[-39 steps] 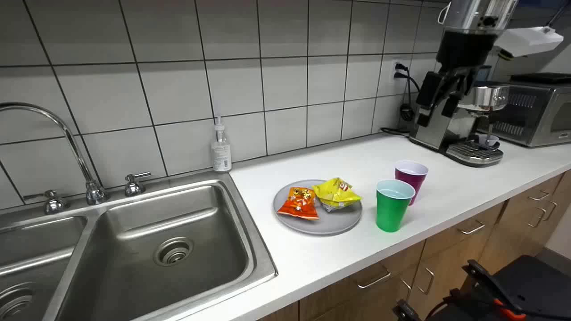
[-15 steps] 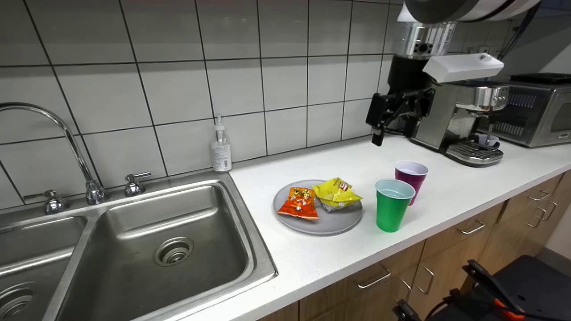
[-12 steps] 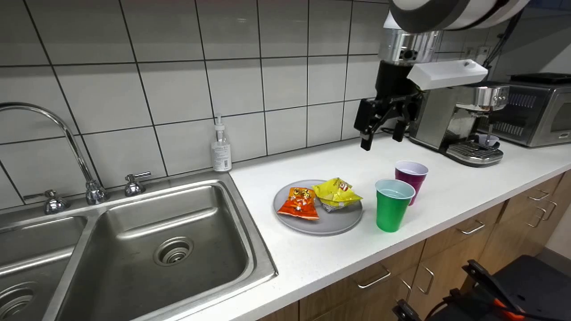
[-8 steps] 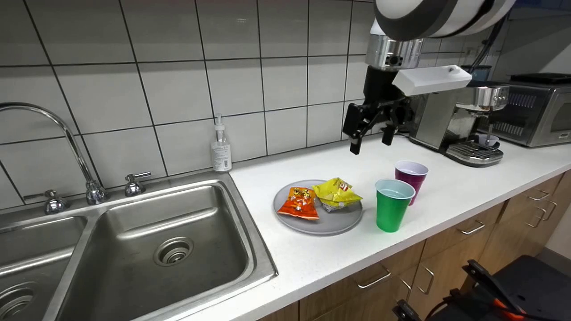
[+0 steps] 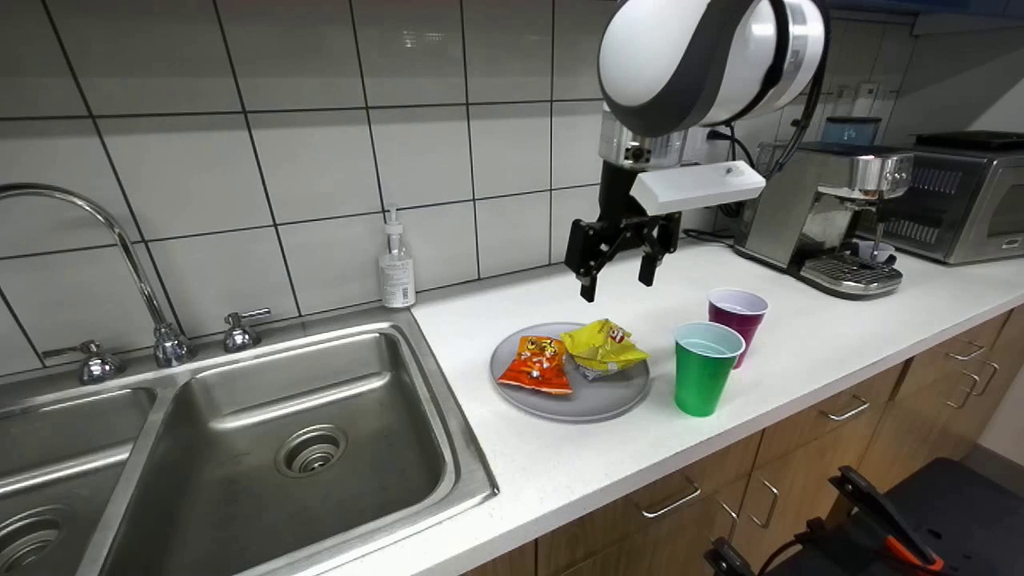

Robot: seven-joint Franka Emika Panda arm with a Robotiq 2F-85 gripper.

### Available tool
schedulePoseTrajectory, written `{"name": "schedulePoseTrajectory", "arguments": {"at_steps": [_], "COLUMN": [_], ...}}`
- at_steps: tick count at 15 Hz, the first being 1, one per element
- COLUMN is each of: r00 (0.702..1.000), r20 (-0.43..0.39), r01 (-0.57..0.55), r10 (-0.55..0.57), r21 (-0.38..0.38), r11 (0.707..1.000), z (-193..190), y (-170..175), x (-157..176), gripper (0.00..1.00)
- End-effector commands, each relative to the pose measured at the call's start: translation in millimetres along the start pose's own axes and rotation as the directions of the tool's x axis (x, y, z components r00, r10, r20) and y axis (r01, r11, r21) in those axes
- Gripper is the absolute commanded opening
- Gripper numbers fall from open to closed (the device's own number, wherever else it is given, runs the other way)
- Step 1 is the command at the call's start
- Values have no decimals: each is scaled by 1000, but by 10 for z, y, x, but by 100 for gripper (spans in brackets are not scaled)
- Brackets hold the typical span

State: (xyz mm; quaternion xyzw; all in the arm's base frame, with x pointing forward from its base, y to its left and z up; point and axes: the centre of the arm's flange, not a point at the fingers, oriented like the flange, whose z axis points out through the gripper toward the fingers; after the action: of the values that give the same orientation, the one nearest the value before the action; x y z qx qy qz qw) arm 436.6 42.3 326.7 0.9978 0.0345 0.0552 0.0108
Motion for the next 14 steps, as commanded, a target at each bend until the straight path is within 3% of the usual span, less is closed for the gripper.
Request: {"name": "schedulePoseTrajectory", "arguments": {"at_steps": [1,3,14], "r00": [999,1000,999], "r20": [1,12,20], "r01": [-46,-27,-38], "r10": [46,27,38], "r21": [-18,-2,0], "r11": [999,1000,999], "z": [274,222,329], "y": [-163,-96,-119], "x": [290,129,222], "gripper": [100,100,100]}}
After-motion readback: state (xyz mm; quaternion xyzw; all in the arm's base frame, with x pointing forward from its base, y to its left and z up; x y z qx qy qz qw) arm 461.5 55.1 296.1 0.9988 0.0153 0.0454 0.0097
